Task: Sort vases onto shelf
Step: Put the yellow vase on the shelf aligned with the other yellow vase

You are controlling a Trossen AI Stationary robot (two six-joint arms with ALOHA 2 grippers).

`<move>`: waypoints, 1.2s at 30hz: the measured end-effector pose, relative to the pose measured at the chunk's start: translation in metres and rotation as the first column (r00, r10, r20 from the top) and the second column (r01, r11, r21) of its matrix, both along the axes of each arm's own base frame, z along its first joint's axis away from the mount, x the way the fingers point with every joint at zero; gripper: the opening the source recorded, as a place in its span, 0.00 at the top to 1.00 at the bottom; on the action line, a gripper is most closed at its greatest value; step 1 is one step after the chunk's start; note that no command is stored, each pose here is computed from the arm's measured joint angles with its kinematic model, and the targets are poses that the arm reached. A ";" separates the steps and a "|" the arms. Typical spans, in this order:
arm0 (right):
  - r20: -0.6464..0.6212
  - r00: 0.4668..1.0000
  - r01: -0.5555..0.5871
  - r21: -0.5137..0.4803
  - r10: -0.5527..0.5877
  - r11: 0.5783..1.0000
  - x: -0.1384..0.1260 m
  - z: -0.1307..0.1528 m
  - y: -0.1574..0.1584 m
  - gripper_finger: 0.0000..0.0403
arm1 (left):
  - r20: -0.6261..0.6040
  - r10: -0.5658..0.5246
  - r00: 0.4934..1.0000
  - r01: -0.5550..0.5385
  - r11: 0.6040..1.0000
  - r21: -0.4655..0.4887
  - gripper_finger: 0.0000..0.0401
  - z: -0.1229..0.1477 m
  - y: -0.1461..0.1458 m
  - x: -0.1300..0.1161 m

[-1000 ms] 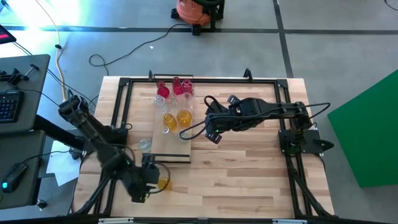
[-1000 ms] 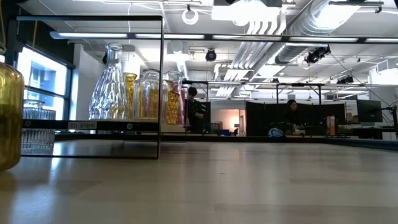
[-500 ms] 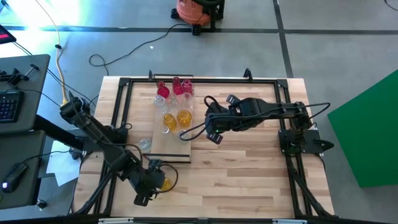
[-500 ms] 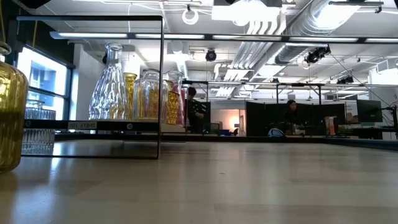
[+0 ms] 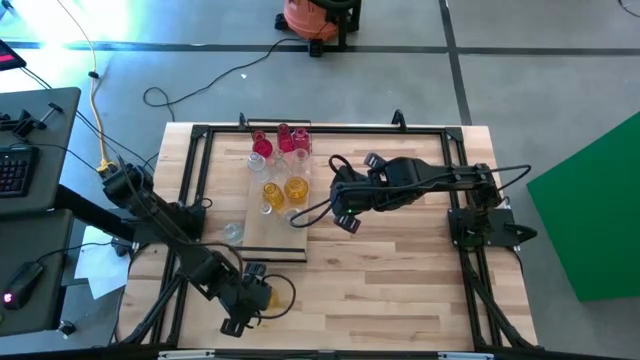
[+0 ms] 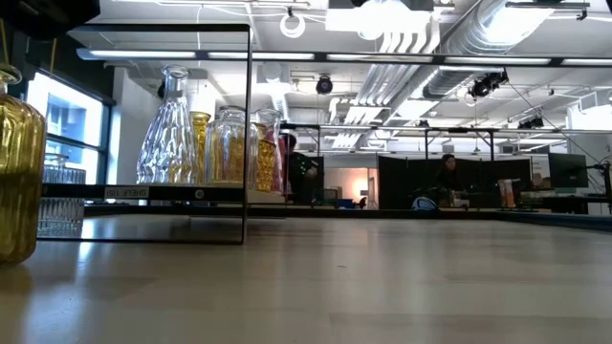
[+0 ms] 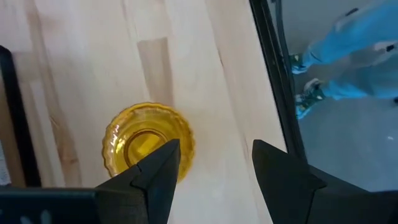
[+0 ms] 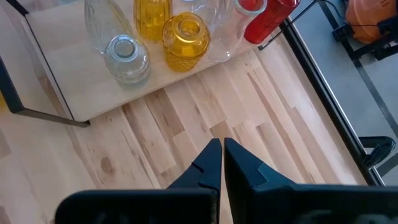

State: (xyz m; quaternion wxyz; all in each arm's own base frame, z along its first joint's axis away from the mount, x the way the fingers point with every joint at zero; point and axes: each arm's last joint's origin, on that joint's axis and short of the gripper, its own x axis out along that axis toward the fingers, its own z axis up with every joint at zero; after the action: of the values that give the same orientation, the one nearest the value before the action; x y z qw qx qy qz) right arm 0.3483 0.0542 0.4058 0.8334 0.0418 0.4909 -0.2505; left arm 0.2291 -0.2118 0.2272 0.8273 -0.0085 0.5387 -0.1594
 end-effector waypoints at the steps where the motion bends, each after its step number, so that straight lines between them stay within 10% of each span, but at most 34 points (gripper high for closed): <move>1: 0.000 1.000 -0.001 0.001 0.001 1.000 0.000 0.000 0.000 1.00 | 0.008 0.006 1.000 -0.006 1.000 0.008 0.51 0.000 0.000 0.001; 36: -0.007 1.000 -0.020 0.000 0.020 1.000 0.000 0.000 0.001 1.00 | 0.005 0.047 0.999 -0.048 0.997 0.065 0.51 0.002 0.015 0.013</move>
State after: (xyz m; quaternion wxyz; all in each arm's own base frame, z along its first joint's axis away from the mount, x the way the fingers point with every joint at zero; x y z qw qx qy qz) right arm 0.3483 0.0550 0.4057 0.8339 0.0362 0.4945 -0.2424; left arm 0.2417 -0.1968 0.2289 0.8317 0.0061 0.5416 -0.1220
